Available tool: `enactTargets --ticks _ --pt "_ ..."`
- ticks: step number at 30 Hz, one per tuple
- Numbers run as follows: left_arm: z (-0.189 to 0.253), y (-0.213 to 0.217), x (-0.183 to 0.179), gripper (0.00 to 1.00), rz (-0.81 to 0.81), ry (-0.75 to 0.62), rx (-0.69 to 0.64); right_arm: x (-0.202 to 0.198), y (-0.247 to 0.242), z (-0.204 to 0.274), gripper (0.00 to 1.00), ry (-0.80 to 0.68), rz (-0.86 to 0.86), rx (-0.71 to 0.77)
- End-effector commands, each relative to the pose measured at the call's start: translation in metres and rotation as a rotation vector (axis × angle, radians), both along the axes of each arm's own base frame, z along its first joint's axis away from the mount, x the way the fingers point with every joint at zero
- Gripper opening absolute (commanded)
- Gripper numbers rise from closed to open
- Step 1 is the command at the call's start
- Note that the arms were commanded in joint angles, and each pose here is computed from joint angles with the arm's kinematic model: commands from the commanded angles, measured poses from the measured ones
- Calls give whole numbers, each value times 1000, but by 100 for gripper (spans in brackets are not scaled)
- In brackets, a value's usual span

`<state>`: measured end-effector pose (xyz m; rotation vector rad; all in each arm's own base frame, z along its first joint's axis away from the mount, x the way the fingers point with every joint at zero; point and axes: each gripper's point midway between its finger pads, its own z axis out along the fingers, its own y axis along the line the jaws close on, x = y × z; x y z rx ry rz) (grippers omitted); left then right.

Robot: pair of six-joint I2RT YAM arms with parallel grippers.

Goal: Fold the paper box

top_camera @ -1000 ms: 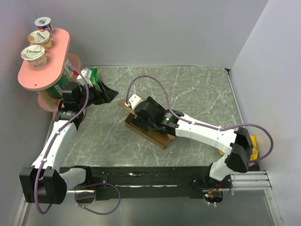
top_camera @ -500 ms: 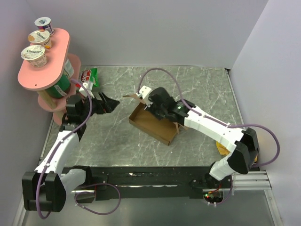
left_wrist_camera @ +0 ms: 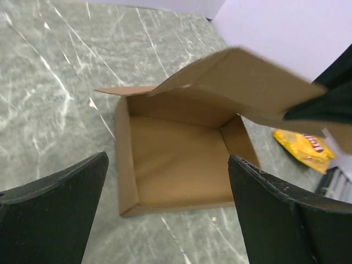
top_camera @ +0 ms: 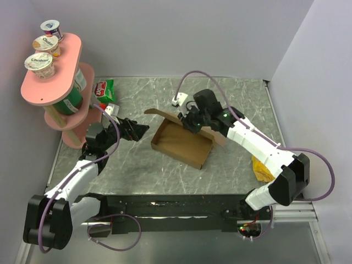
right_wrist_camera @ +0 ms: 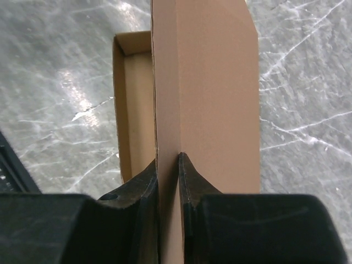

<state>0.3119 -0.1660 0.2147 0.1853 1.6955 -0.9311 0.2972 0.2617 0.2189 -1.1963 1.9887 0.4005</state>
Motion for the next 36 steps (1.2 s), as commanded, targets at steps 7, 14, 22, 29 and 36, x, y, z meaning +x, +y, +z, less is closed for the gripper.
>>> enactTargets --ticks 7,14,22,29,36 --pt "9 -14 25 98 -106 -263 125 -1 3 52 21 63 143 147" --pt "11 -22 36 97 -155 -287 143 8 3 50 22 57 119 147" --pt "-9 -44 37 69 -165 -263 160 16 6 54 22 26 108 170" --pt "-1 -46 28 53 -60 -316 104 20 9 54 23 21 87 196" --pt "-2 -60 36 43 -17 -279 73 23 14 48 23 33 70 232"
